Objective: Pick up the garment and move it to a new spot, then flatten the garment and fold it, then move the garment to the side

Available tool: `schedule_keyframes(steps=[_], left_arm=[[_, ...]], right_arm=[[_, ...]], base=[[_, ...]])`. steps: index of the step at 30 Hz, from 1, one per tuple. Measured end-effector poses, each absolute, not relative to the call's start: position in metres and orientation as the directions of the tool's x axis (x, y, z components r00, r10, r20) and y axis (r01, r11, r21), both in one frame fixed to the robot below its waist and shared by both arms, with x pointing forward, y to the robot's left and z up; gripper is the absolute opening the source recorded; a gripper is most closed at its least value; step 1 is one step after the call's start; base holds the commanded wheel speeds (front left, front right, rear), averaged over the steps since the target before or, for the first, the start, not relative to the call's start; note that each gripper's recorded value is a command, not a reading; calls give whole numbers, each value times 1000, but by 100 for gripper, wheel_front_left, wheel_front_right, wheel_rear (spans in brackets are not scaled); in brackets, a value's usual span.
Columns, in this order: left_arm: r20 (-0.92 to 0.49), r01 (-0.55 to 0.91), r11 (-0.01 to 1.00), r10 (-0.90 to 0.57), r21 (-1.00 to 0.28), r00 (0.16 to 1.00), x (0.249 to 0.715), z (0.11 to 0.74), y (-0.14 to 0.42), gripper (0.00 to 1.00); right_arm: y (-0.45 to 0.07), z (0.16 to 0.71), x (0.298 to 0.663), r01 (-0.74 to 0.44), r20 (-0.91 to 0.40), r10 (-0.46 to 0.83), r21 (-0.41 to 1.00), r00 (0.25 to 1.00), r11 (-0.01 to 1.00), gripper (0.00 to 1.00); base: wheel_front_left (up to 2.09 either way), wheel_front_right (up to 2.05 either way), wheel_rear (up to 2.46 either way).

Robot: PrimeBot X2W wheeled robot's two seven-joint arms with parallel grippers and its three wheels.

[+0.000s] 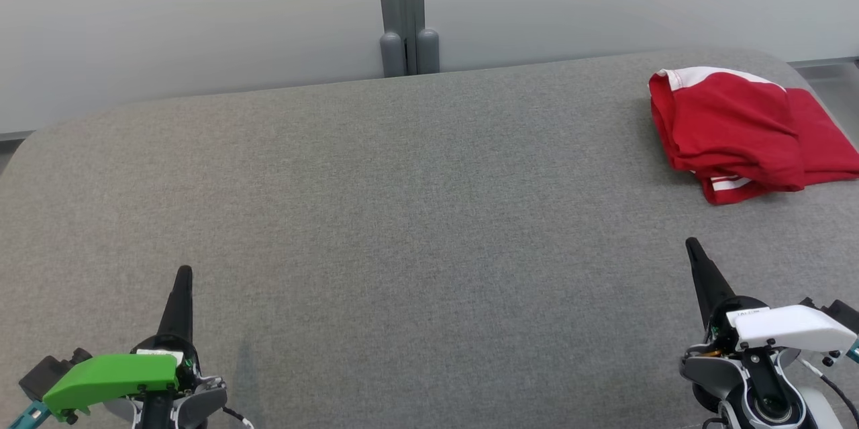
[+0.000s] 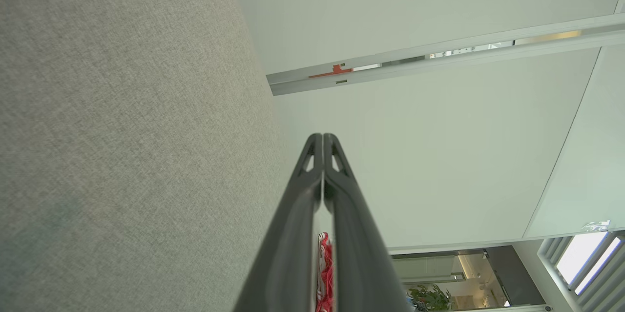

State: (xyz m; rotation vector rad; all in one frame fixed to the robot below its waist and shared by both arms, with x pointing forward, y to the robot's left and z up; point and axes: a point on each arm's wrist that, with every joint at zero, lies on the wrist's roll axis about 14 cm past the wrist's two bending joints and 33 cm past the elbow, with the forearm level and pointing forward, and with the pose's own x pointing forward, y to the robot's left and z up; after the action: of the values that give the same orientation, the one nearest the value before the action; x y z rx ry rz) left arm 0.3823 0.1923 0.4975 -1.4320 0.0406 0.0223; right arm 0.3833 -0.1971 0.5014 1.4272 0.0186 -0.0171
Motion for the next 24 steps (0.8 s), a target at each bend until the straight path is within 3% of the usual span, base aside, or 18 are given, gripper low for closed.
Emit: schedule_keyframes(steps=[24], left_arm=[[-16,-16,-2,-2,-1000,1000,387,503,199,0]], right_arm=[[-200,506,388,6,-6,0,1000,1000,-2,0]], base=[[0,0,0]])
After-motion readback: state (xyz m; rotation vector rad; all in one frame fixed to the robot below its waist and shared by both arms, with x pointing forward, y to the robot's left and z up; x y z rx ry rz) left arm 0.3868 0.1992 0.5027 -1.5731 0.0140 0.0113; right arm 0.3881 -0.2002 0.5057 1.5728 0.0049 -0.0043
